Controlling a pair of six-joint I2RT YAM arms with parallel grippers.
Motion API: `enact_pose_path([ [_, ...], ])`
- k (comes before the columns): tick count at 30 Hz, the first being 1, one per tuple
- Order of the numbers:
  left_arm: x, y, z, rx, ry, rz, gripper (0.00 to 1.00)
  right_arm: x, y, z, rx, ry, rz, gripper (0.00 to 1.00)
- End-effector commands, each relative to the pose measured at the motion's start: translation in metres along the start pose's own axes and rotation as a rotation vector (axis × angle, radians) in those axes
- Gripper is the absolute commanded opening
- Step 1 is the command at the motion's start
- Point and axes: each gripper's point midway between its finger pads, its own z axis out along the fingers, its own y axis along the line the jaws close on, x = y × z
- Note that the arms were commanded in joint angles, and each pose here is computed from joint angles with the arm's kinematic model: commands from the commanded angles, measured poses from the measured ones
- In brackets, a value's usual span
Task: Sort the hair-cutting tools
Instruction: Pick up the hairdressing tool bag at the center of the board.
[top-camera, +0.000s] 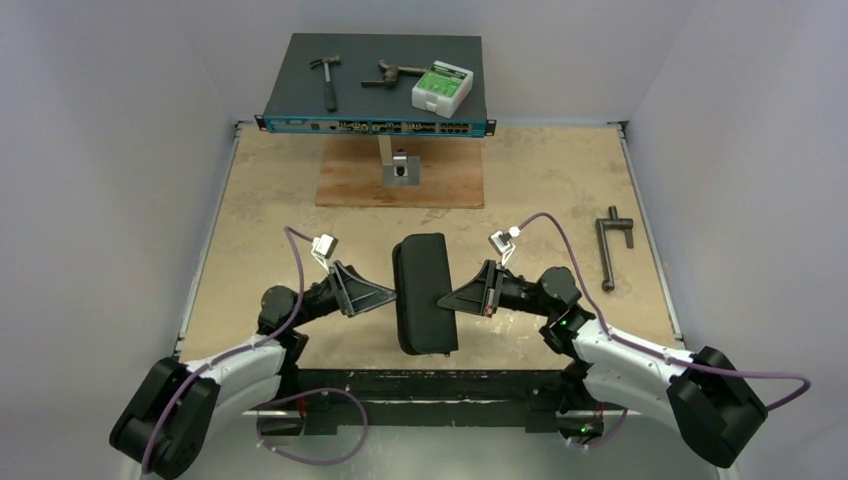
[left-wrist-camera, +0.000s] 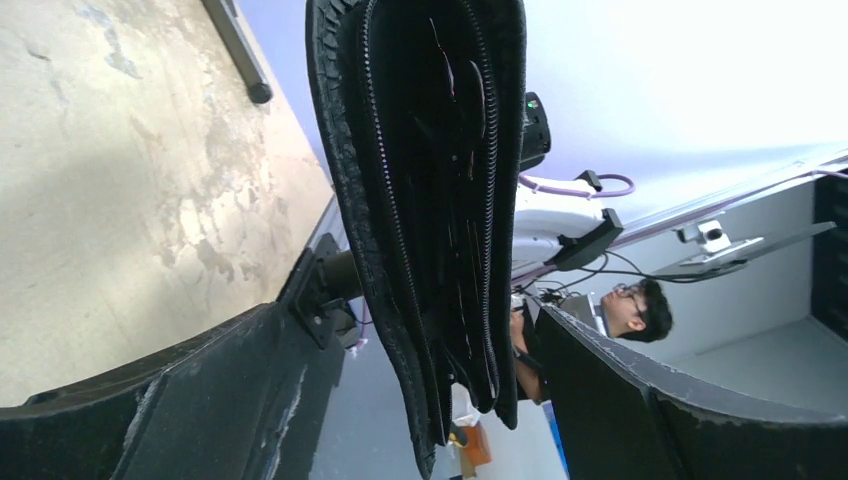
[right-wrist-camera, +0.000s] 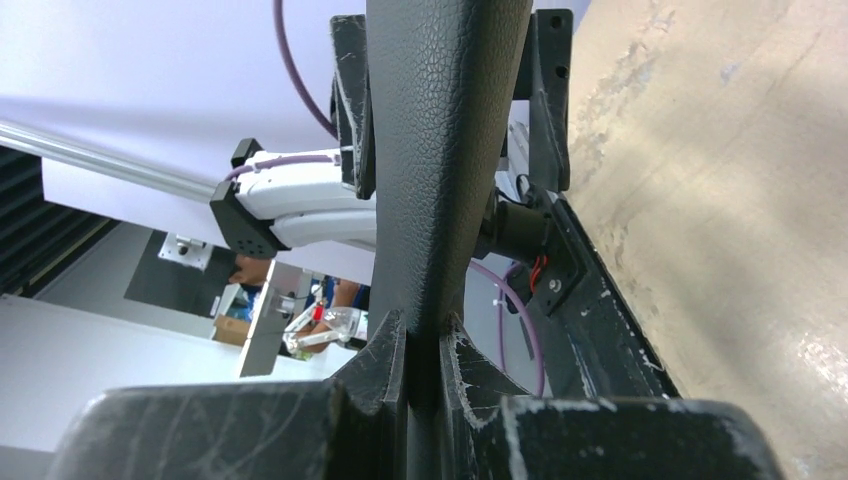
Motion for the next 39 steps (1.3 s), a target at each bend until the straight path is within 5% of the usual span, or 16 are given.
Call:
enact_pose_path([
  [1, -0.004, -0.044, -0.001, 0.182, 0.004, 0.097, 1.0, -0.013, 0.046, 0.005, -0.141, -0.009, -0.1, 0.0],
  [26, 0.001, -0.063, 0.042, 0.173, 0.065, 0.16, 1.0, -0.023, 0.029, 0.025, -0.037, 0.011, -0.105, 0.0],
  [39, -0.006, -0.046, 0.056, 0.112, 0.045, 0.127, 0.51, -0.019, 0.018, 0.031, 0.079, 0.037, -0.143, 0.0],
])
